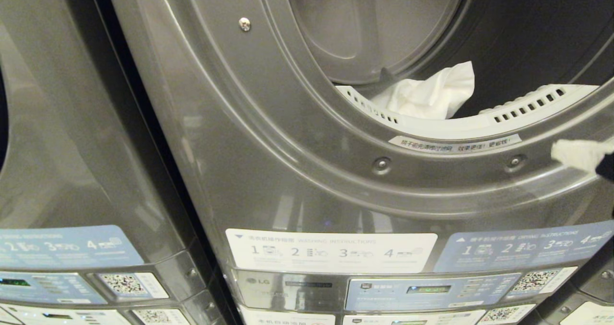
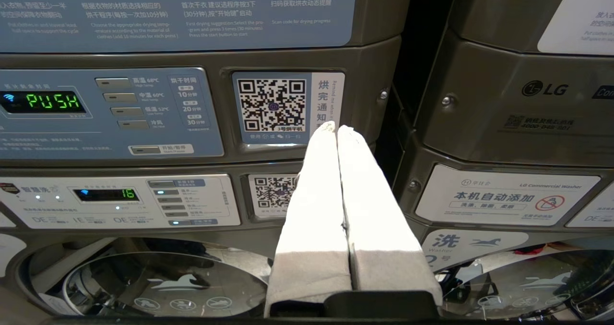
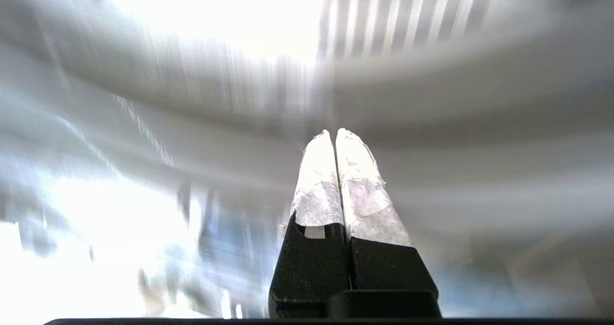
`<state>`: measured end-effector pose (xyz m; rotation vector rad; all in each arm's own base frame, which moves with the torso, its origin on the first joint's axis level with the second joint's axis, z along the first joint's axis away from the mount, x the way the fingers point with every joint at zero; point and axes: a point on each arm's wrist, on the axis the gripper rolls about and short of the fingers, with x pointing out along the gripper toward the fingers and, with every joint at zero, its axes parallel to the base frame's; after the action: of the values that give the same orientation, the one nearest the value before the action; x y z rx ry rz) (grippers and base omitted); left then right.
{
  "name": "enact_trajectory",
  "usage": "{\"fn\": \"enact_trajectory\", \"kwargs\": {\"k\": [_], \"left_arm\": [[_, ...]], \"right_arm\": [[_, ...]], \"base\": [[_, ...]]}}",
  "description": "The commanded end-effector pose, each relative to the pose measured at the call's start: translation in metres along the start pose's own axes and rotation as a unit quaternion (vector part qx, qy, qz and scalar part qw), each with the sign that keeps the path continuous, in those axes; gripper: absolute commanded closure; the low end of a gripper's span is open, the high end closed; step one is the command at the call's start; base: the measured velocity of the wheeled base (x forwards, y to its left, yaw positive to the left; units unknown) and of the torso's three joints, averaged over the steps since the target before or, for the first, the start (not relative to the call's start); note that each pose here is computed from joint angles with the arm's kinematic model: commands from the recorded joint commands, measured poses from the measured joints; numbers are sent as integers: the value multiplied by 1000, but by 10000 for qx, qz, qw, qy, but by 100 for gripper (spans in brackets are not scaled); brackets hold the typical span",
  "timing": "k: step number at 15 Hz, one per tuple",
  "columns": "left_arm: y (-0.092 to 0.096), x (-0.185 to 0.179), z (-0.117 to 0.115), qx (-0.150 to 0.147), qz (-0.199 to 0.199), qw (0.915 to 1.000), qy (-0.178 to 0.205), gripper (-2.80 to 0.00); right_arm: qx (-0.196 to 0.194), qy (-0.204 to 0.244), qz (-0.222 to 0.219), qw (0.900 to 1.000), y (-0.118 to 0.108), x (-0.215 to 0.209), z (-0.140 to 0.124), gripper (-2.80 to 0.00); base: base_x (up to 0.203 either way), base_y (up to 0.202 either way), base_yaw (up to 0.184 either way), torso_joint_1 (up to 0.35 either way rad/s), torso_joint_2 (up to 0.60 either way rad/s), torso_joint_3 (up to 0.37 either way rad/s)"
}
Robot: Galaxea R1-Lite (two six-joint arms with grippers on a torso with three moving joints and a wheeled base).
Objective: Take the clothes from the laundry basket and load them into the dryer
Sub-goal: Close the dryer
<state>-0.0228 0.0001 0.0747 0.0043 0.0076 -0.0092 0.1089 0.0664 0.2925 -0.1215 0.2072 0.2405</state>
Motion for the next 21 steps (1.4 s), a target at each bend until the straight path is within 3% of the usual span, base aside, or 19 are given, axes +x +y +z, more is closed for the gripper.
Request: {"fn": "enact_trajectory", "kwargs": {"k": [1, 4, 7, 9, 11, 13, 15, 18, 21], "left_arm": [[0, 0, 0, 2, 0, 10000, 0, 0], [0, 0, 0, 2, 0, 10000, 0, 0], [0, 0, 0, 2, 0, 10000, 0, 0], [0, 0, 0, 2, 0, 10000, 0, 0], [0, 0, 0, 2, 0, 10000, 0, 0], [0, 0, 0, 2, 0, 10000, 0, 0], [0, 0, 0, 2, 0, 10000, 0, 0], [0, 0, 0, 2, 0, 10000, 0, 0], [0, 0, 0, 2, 0, 10000, 0, 0]], "right_arm": [[-51, 193, -9, 9998, -10, -22, -41, 0], [-260, 872, 103, 9958, -13, -33, -114, 0], [-504, 1596, 192, 9857, -12, -35, -182, 0], [-462, 1902, -123, 9806, -16, -37, -210, 0], [-137, 1921, -606, 9794, -21, -39, -217, 0], [-114, 1420, -812, 9865, -23, -52, -221, 0], [-299, 527, -893, 9942, -20, -69, -226, 0], [-444, -697, -984, 9917, -13, -91, -237, 0], [102, -890, -1005, 9909, -10, -94, -244, 0]], "base": [[0, 0, 0, 0, 0, 0], [0, 0, 0, 0, 0, 0], [0, 0, 0, 0, 0, 0], [0, 0, 0, 0, 0, 0], [0, 0, 0, 0, 0, 0], [0, 0, 0, 0, 0, 0], [0, 0, 0, 0, 0, 0], [0, 0, 0, 0, 0, 0], [0, 0, 0, 0, 0, 0]]}}
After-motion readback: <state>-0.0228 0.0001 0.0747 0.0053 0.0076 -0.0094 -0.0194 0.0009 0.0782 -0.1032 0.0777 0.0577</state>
